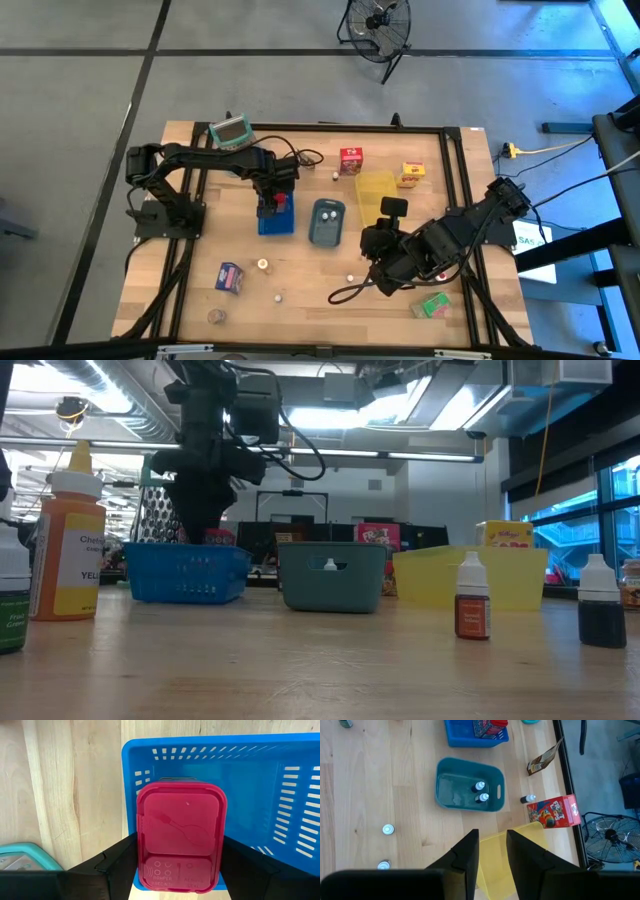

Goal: Pick & Place Kitchen Items
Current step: Put the red seasoning can into the blue bin

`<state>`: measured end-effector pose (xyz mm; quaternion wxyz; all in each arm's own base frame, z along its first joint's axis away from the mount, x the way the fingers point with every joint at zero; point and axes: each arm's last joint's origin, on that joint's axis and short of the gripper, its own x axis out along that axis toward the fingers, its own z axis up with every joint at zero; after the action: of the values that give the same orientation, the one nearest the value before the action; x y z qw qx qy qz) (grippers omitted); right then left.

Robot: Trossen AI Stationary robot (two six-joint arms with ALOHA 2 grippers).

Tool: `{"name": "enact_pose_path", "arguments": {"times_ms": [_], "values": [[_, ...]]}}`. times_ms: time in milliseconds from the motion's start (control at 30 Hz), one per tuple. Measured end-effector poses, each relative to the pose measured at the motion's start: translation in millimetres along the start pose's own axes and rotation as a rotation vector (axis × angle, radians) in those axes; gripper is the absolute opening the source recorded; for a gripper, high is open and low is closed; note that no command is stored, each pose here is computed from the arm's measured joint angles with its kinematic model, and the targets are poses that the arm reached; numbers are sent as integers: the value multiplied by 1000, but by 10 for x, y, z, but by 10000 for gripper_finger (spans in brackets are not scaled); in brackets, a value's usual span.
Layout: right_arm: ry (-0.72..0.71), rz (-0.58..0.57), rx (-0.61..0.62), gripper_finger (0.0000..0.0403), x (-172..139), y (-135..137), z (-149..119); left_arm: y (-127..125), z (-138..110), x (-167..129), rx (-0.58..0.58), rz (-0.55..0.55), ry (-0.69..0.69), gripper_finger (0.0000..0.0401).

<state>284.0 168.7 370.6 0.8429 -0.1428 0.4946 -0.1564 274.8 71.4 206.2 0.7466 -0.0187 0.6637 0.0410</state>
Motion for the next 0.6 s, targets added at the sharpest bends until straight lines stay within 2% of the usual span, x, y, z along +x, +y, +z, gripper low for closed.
{"name": "enact_pose_path", "arguments": {"times_ms": [600], "values": [[-3,2,3,101,1,2,4,-4,1,-1,1,28,4,294]]}}
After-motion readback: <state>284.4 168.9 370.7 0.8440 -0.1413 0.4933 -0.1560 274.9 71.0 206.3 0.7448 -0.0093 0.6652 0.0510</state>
